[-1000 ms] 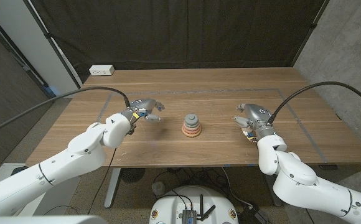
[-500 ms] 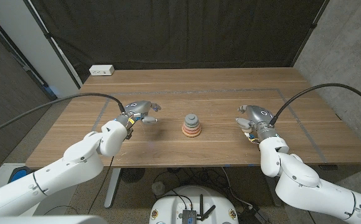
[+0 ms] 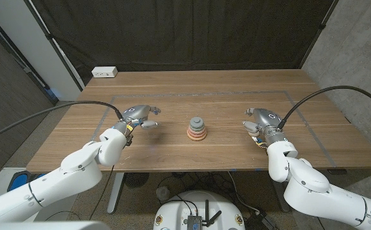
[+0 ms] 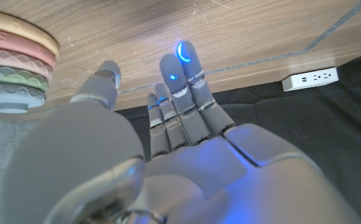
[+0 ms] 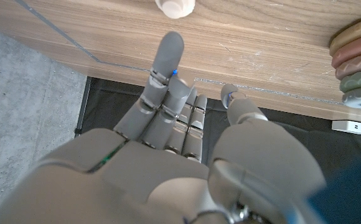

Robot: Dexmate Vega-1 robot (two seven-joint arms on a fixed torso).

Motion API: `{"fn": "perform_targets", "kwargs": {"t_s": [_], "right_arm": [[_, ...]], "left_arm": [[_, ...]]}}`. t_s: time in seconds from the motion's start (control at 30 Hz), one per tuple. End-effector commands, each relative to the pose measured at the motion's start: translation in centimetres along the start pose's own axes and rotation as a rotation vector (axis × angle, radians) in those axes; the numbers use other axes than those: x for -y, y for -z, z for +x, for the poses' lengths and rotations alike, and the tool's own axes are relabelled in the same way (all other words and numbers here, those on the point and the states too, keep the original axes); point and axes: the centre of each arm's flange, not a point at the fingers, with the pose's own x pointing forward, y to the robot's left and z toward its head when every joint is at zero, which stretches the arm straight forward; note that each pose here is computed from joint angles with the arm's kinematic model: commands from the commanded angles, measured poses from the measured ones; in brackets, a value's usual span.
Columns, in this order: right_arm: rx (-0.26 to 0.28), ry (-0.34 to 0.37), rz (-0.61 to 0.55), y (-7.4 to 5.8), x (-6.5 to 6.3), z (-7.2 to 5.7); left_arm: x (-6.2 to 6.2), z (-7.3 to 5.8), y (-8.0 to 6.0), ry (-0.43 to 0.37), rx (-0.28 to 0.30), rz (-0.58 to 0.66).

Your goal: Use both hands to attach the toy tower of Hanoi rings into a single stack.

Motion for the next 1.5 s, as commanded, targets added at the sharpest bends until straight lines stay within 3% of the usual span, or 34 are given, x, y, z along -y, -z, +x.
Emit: {"fn": "perform_targets", "kwargs": {"t_s": [0.03, 0.33, 0.67, 1.17, 1.5], "right_arm": [[-0.017, 0.004, 0.004, 0.1, -0.1, 0.1], [-0.023, -0.024, -0.019, 0.2, -0.1, 0.1], [-0.040, -0.034, -0.048, 0.2, 0.0, 0.0], [-0.100, -0.087, -0.105, 0.5, 0.3, 0.9], [-0.146, -0.138, -0.125, 1.3, -0.1, 1.2]], "left_arm": [[-0.1, 0.4, 0.8, -0.022, -0.009, -0.026], [0.0, 0.6, 1.0, -0.035, 0.000, -0.063], [-0.5, 0.3, 2.2, -0.056, -0.025, -0.067], [-0.9, 0.1, 3.0, -0.118, -0.023, -0.129], [-1.1, 0.2, 3.0, -0.102, -0.037, -0.122]]}}
